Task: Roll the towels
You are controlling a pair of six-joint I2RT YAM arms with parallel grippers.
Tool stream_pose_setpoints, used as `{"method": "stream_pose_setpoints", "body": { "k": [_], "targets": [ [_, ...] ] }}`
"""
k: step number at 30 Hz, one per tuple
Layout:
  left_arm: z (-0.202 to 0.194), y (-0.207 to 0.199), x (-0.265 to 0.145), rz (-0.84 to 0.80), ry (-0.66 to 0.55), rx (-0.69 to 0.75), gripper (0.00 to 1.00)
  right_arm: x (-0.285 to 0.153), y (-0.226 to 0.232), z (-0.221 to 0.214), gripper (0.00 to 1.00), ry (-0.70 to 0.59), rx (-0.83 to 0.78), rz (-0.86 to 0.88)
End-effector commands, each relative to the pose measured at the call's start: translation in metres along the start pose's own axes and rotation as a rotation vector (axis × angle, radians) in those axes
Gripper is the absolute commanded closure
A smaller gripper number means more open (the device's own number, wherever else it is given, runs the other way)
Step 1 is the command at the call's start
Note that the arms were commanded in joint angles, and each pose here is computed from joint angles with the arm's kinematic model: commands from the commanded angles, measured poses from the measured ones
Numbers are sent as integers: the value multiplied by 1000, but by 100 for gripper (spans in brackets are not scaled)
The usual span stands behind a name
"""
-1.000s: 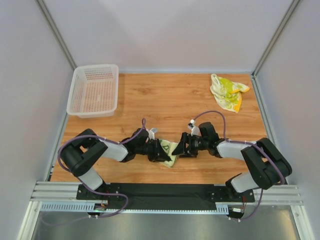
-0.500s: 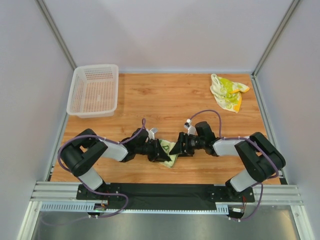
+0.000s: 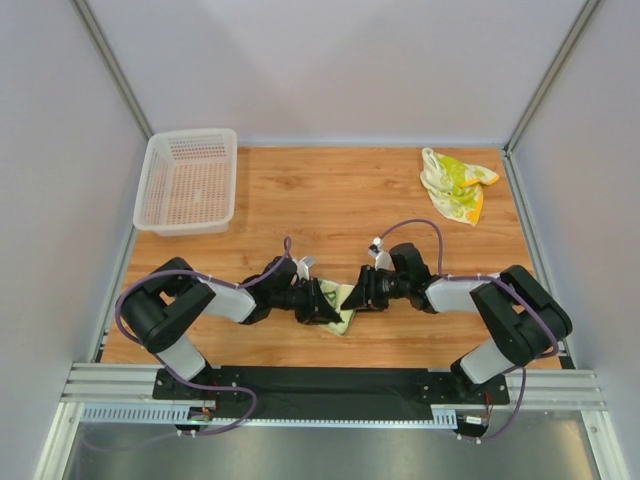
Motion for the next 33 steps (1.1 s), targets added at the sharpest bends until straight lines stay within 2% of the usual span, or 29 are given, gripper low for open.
{"method": "stream_pose_setpoints", "body": {
  "k": [1, 4, 8, 9, 10, 11, 12, 13, 15, 17, 19, 21, 26, 33],
  "targets": [
    [-6, 4, -3, 21, 23, -16, 99, 1, 11, 4, 70, -20, -39, 35],
    [-5, 4, -5, 30, 18, -9, 97, 5, 6, 3, 84, -12, -23, 9],
    [-6, 5, -12, 126, 34, 17, 90, 7, 2, 4, 92, -10, -15, -43],
    [-5, 6, -13, 176, 24, 36, 85, 5, 1, 4, 94, -2, -1, -74],
    [4, -8, -17, 180, -1, 113, 82, 5, 1, 5, 94, -12, -1, -97],
    [-4, -3, -24, 273, 46, 101, 80, 4, 1, 6, 94, -15, -1, -112],
    [-3, -4, -26, 342, 27, 144, 74, 2, -4, 3, 95, -4, 8, -152],
    [4, -11, -35, 431, 11, 198, 72, 2, -1, 7, 96, -19, 0, -164],
    [3, -22, -42, 511, 17, 272, 68, -1, -4, 5, 96, -7, 17, -210],
    [8, -37, -54, 615, 24, 334, 66, -1, -2, 7, 97, -9, 18, -222],
    [15, -55, -56, 699, -18, 415, 64, -1, -4, 6, 97, -5, 28, -246],
    [9, -62, -60, 788, -7, 503, 64, -2, -3, 6, 98, 0, 30, -264],
    [0, -89, -34, 816, -7, 702, 63, -2, 3, 8, 99, 1, 29, -274],
    [-13, -81, 11, 848, 86, 760, 62, -4, 9, 7, 99, 11, 28, -274]
  ]
}}
Point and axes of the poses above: each gripper's point midway between its finger pads, its own x axis out along the fingers, its own y axis along the line the jaws close on, z = x × y, the point moved 6 cm from there along -x, back along the fingers, and after that the axes turned 15 degrees about x, right-handed, at the moved point
